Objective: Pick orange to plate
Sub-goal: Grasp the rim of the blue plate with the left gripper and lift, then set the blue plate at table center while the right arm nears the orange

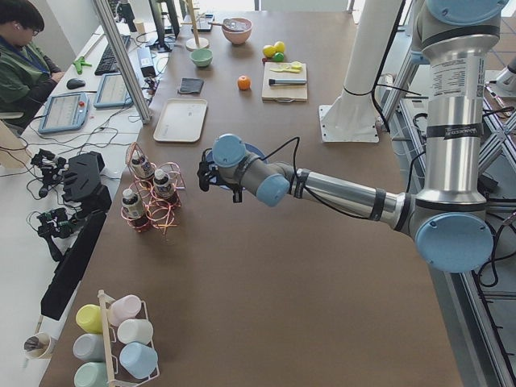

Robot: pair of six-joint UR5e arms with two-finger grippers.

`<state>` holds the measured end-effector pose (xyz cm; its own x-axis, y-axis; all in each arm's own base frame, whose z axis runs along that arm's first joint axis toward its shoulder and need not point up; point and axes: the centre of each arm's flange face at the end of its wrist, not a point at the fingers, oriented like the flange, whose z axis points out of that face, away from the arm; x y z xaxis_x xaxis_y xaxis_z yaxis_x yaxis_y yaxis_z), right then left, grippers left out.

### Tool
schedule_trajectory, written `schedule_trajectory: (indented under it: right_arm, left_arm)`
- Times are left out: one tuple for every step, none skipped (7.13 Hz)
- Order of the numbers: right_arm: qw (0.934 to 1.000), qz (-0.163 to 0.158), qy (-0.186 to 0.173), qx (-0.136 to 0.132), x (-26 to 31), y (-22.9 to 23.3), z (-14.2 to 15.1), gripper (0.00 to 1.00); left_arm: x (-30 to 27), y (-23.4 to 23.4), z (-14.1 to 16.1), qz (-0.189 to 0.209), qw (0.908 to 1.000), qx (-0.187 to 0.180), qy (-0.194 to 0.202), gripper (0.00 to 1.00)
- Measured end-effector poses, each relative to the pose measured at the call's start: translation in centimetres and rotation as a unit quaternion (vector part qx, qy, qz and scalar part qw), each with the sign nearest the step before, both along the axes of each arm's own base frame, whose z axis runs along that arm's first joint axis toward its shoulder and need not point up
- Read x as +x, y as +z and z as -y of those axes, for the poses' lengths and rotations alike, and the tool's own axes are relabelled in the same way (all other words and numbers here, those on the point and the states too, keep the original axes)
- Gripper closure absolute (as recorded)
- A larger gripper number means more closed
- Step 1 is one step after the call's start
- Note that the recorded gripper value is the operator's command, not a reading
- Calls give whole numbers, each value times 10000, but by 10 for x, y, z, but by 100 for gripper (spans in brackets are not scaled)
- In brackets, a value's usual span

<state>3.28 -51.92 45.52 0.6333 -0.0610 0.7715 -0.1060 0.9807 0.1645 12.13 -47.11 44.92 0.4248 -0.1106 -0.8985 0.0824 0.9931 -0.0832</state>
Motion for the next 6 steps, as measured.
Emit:
schedule_trajectory:
  right_arm:
    - [10000, -2, 3, 15, 0, -1, -3, 0]
    - [10000, -16, -9, 83, -2, -7, -5, 0]
    - [9998, -47, -58, 158, -8, -15, -3, 0]
    - [9997, -112, -122, 181, -23, -23, 5, 0]
    - [9995, -191, -183, 160, -48, -34, 16, 0]
    - [9994, -218, -255, 116, -79, -48, 25, 0]
  left_arm:
    - [50, -53, 1, -54, 10000, -29, -4, 100]
    - [105, -99, 2, -91, 10000, 22, 29, 100]
    - [161, -142, 1, -57, 9999, 101, 15, 100]
    - [209, -183, -1, 3, 9999, 144, -40, 100]
    - [245, -210, -7, 76, 9997, 195, -103, 100]
    - [273, -221, -16, 171, 9994, 257, -142, 100]
